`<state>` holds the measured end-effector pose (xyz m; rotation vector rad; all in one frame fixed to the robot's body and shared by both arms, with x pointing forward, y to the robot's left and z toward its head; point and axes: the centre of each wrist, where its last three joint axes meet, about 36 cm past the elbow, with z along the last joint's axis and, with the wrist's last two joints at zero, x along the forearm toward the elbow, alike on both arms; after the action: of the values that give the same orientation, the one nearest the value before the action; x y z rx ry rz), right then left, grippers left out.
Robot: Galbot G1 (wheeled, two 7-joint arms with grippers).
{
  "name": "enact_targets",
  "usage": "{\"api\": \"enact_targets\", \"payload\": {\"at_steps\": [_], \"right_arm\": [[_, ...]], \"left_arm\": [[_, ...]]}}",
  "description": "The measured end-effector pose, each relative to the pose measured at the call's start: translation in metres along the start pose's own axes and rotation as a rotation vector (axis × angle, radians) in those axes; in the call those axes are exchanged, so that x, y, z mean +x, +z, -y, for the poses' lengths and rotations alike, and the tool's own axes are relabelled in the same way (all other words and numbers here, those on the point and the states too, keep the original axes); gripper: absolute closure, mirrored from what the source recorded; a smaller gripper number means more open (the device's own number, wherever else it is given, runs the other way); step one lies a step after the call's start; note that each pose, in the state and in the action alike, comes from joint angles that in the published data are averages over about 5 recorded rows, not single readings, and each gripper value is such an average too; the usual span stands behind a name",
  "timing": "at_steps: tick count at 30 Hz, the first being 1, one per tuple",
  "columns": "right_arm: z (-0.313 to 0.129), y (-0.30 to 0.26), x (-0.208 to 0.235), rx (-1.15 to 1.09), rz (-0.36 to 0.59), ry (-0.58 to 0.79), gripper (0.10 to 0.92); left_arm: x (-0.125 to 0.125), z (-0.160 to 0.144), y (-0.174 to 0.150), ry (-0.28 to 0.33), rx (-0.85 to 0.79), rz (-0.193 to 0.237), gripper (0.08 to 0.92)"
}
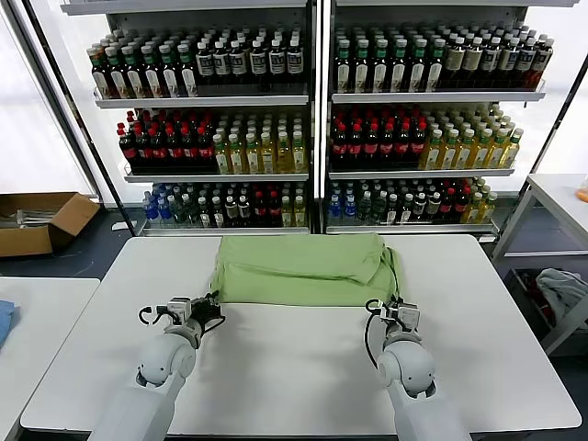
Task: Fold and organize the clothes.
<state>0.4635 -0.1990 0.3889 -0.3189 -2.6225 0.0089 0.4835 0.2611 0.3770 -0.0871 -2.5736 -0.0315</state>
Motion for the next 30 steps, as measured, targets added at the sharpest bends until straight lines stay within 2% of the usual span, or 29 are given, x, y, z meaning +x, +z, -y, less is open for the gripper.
{"api": "enact_targets", "payload": {"at_steps": [6, 12, 23, 30], "right_arm": [[0.006, 0.003, 0.020, 0.008, 0.018, 0.002, 0.896], [0.013, 0.007, 0.053, -0.001, 0.046, 0.000, 0.896], [0.033, 0.029, 0.125, 0.020, 0.042, 0.008, 0.896], [0.048, 0.040, 0.159, 0.045, 0.022, 0.025, 0.896]], "left_arm": [[0.014, 0.000, 0.003, 0.001, -0.011, 0.008, 0.915], [0.040, 0.005, 0.009, 0.007, -0.030, 0.025, 0.915], [0.116, 0.030, 0.028, 0.053, -0.036, 0.070, 0.915], [0.164, 0.041, 0.045, 0.067, -0.036, 0.077, 0.915]]}}
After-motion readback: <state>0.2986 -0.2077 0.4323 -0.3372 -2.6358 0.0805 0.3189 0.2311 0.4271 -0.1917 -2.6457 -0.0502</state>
